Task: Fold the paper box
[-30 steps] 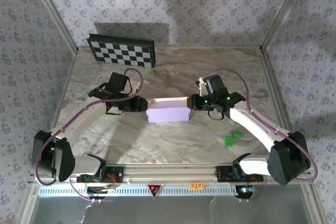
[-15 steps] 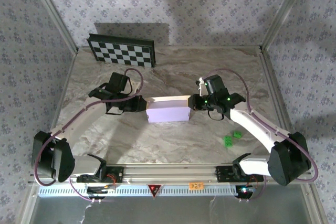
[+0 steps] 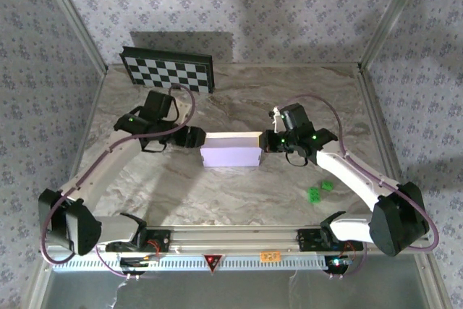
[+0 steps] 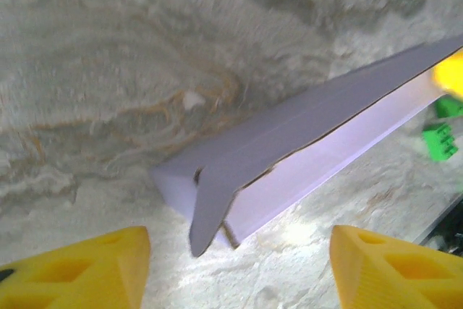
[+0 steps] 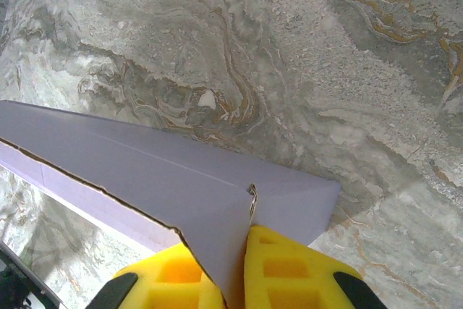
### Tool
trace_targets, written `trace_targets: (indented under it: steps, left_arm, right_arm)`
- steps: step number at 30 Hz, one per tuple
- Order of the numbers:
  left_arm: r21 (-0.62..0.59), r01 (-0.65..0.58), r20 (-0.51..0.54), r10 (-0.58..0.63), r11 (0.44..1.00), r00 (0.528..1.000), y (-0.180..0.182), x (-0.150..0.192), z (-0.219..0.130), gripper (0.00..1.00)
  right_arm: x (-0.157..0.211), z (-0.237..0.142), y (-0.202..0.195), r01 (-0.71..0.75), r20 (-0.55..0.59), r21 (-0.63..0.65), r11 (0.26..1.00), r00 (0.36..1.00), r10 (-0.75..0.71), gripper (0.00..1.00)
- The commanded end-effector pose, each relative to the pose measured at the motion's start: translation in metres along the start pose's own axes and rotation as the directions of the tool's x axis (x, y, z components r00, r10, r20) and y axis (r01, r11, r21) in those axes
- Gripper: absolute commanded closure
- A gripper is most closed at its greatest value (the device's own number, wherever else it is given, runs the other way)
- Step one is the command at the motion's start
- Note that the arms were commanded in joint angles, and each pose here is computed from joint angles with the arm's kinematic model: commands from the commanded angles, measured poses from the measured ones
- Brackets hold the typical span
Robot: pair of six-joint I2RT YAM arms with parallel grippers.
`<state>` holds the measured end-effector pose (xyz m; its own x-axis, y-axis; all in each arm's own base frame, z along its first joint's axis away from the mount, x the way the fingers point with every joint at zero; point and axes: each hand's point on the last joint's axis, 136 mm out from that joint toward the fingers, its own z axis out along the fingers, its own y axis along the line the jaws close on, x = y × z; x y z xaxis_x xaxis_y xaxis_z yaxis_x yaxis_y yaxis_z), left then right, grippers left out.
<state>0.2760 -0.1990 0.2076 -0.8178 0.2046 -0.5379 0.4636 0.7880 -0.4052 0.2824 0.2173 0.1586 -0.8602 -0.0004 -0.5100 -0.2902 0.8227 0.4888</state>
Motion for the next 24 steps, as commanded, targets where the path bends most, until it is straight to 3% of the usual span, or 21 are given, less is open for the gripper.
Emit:
trace_targets:
  steps: [1, 5, 10, 19, 24]
  left_arm:
    - [0.065, -0.192, 0.059, 0.189, 0.979, 0.980, -0.024, -0.027, -0.016, 0.27]
    - [0.162, -0.354, 0.033, 0.354, 0.921, 0.935, -0.045, -0.037, -0.005, 0.21]
    - [0.285, -0.505, -0.027, 0.534, 0.815, 0.845, -0.074, -0.031, 0.016, 0.20]
    - [0.378, -0.555, -0.118, 0.633, 0.741, 0.765, -0.084, -0.005, 0.056, 0.20]
    - [0.418, -0.548, -0.143, 0.649, 0.724, 0.748, -0.085, 0.007, 0.070, 0.21]
  right_arm:
    - [0.020, 0.005, -0.012, 0.002, -0.079, 0.065, 0.998, 0.997, 0.003, 0.89]
    - [0.017, 0.004, -0.010, 0.014, -0.076, 0.066, 0.998, 0.997, -0.009, 0.89]
    - [0.012, 0.002, -0.006, 0.026, -0.063, 0.060, 0.998, 0.998, -0.023, 0.89]
    - [0.008, -0.001, 0.001, 0.044, -0.051, 0.057, 0.997, 0.998, -0.041, 0.88]
    - [0.008, 0.000, 0.001, 0.041, -0.051, 0.058, 0.997, 0.998, -0.039, 0.88]
